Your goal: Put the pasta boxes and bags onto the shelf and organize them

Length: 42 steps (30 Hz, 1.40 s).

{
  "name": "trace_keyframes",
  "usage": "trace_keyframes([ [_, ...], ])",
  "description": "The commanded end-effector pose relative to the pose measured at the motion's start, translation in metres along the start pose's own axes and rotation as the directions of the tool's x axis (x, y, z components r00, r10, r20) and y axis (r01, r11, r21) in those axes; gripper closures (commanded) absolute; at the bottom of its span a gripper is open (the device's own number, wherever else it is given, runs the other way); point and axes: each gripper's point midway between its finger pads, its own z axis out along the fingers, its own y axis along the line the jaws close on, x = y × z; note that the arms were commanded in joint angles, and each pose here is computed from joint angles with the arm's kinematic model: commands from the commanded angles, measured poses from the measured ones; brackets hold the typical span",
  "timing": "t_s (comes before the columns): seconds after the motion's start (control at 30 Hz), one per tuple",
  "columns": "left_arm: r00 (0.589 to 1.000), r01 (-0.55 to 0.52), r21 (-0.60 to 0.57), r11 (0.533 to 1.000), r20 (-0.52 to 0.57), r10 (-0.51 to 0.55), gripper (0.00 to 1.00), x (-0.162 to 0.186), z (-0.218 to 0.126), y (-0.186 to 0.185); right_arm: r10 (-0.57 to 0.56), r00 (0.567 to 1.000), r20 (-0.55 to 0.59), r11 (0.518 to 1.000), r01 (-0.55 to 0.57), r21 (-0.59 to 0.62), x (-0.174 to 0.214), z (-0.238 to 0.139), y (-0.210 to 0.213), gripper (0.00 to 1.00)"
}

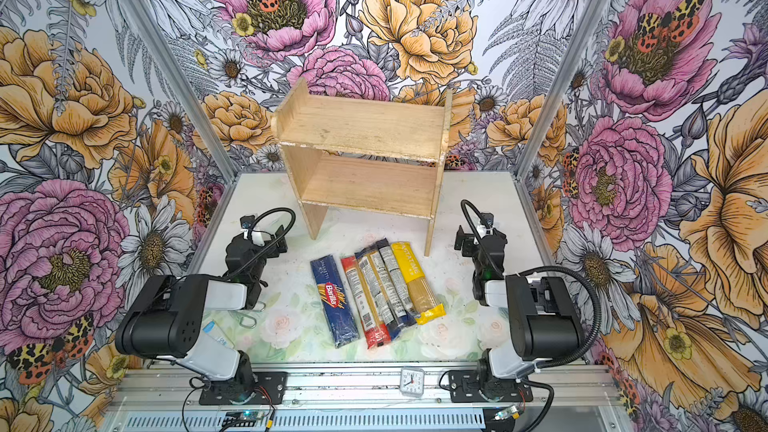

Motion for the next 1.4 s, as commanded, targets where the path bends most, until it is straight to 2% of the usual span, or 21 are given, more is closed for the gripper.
trace_keyframes([
  [0.0,1.000,-0.008,0.015,1.000,0.021,0.008,0.01,-0.0079,-0.0004,-0.0017,-0.006,1.000,0.012,1.000,0.006,0.005,-0.0013,0.0006,0.0007,0.01],
  [0.77,1.000,-0.003,0.023,1.000,0.020,0.002,0.01,-0.0084,-0.0001,-0.0012,-0.008,1.000,0.009,1.000,0.008,0.007,-0.0005,0.0006,0.0005,0.01],
  [1.37,0.999,-0.013,0.020,1.000,0.031,0.012,0.01,-0.0092,-0.0019,-0.0031,-0.012,1.000,0.011,1.000,0.012,0.008,0.0000,-0.0003,0.0012,0.05],
])
